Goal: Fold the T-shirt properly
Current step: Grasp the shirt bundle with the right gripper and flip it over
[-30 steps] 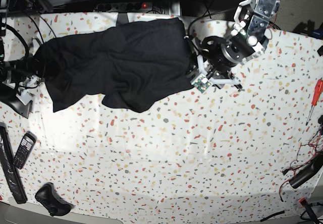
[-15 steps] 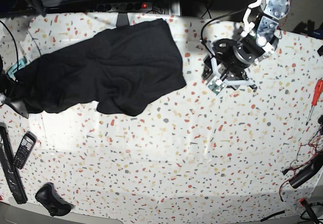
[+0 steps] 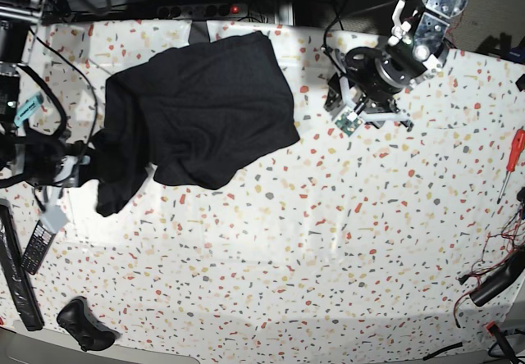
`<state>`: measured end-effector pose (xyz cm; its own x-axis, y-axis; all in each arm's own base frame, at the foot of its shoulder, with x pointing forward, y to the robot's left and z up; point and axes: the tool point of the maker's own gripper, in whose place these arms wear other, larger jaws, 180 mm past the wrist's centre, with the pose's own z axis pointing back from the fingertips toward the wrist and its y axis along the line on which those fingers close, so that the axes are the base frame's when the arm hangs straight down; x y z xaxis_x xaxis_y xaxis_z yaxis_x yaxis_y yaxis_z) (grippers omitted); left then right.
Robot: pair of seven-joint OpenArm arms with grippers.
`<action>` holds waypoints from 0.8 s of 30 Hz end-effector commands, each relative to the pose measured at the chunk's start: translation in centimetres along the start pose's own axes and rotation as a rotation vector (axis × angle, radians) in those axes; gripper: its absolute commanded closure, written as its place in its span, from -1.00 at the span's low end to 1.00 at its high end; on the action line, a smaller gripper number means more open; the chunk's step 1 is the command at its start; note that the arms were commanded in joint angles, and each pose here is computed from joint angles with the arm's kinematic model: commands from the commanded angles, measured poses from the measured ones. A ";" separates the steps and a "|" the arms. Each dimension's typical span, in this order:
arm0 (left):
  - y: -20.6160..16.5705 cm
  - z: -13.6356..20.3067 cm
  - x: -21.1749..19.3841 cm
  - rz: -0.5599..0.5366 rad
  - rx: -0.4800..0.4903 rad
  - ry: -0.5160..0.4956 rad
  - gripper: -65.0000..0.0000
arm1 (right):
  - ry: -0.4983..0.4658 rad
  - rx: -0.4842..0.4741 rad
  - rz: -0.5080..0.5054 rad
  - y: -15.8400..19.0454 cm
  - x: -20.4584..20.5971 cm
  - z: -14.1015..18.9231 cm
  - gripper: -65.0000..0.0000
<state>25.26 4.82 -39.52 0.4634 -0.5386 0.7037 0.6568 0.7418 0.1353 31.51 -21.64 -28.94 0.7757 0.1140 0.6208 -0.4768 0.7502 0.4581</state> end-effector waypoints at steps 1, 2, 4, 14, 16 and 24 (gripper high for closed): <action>0.3 0.3 1.2 -0.003 0.009 -0.045 0.38 | -0.044 0.005 0.053 1.0 1.6 0.5 1.00; 0.3 0.3 1.2 -0.002 0.009 -0.046 0.38 | -0.049 0.011 0.074 1.7 1.7 0.0 1.00; 0.3 0.3 1.2 -0.002 0.009 -0.045 0.38 | -0.056 0.031 0.106 3.4 1.5 -1.0 1.00; 0.3 0.3 1.2 -0.002 0.009 -0.045 0.38 | -0.093 0.176 0.186 11.7 -1.1 -3.9 1.00; 0.3 0.3 1.2 -0.002 0.009 -0.045 0.38 | -0.075 0.212 0.195 13.1 -1.9 -4.6 1.00; 0.3 0.3 1.0 -0.002 0.008 -0.039 0.38 | 0.048 0.367 0.250 18.9 -4.9 -9.3 1.00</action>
<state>25.10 4.81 -39.63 0.4661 -0.5384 0.7020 0.6574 0.7418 0.1325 21.86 -2.15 -30.65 0.6619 0.3261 0.6750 -0.7391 0.4343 0.5149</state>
